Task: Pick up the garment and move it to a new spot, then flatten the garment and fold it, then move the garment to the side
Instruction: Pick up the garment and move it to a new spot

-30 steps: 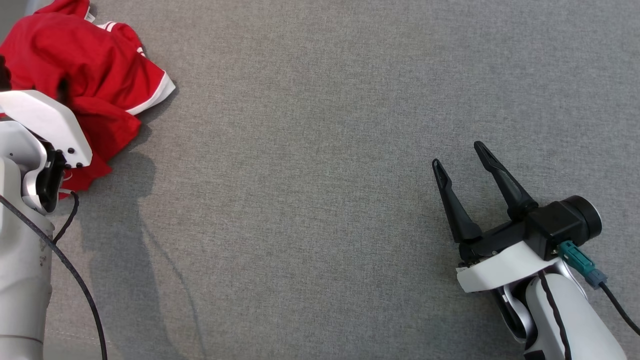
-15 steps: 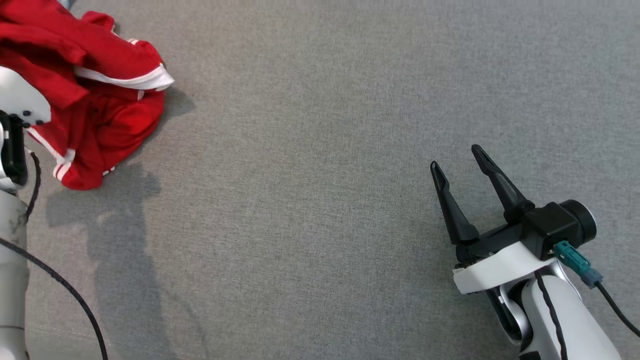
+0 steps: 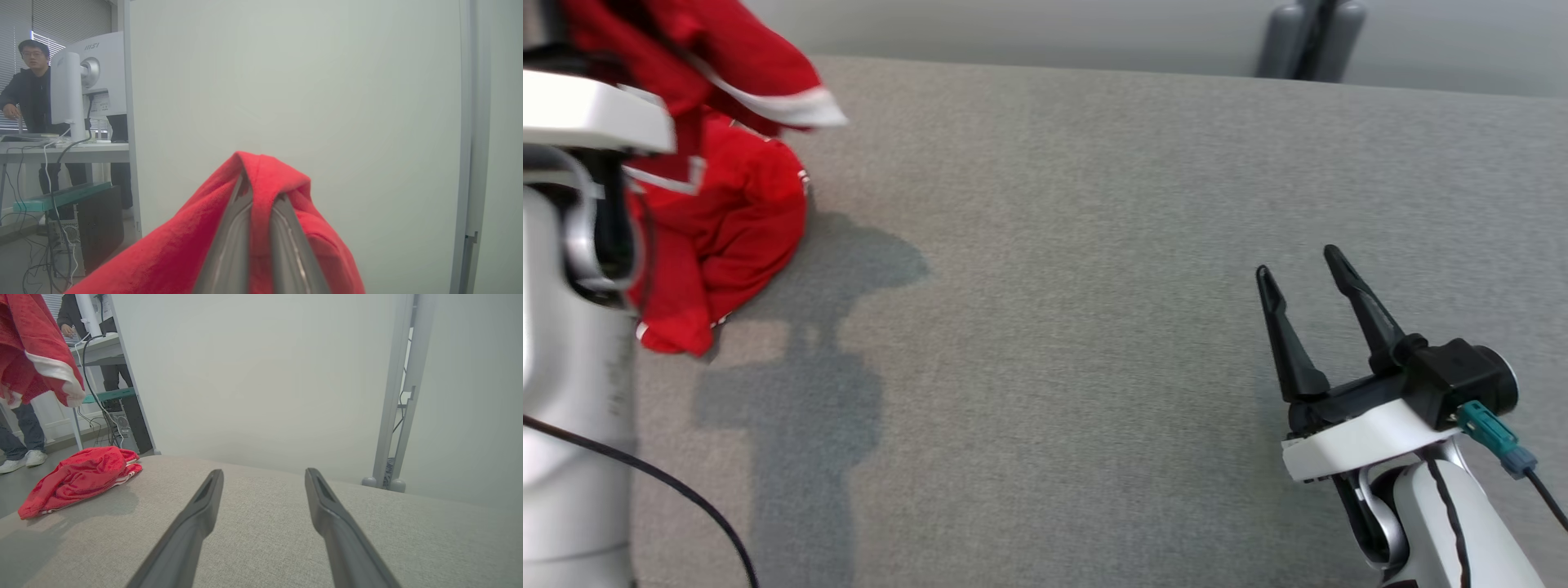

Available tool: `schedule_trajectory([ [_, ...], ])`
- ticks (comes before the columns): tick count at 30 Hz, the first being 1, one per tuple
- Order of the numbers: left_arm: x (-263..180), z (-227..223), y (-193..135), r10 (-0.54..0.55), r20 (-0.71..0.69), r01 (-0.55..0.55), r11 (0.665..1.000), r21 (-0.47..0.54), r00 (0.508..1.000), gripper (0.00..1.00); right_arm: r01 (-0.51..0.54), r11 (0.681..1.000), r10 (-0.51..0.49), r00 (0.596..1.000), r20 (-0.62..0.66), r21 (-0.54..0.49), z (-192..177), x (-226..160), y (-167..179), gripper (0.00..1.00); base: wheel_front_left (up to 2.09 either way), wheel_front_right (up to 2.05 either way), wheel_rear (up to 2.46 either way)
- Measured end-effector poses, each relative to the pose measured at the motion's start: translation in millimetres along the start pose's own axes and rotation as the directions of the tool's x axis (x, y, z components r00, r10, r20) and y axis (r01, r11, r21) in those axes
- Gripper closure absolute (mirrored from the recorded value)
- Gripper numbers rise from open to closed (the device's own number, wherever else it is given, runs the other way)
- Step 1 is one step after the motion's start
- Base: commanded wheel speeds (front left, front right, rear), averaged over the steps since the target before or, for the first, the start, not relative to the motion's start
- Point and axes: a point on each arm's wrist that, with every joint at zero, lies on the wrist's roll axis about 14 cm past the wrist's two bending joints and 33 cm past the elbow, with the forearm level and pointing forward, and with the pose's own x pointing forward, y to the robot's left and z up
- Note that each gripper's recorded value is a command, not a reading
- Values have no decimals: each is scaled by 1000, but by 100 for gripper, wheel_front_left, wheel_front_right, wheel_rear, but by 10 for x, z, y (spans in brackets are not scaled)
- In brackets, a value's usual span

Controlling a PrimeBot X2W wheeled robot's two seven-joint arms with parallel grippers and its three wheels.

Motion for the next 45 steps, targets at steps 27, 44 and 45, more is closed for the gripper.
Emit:
schedule_trajectory([
  [27,-1310,-1211,-3651,-740,-247,636,667,-388,626,100,489,867,-482,872,83,-97,512,-1168,-1451,0,0,0,0],
  [44,-1575,-1711,-3449,-701,-384,590,713,-378,601,0,467,881,-462,884,67,-76,442,-1127,-1355,0,0,0,0],
  [45,-1510,-1650,-3382,-688,-363,577,725,-376,628,0,458,886,-454,888,68,-77,446,-1099,-1331,0,0,0,0],
])
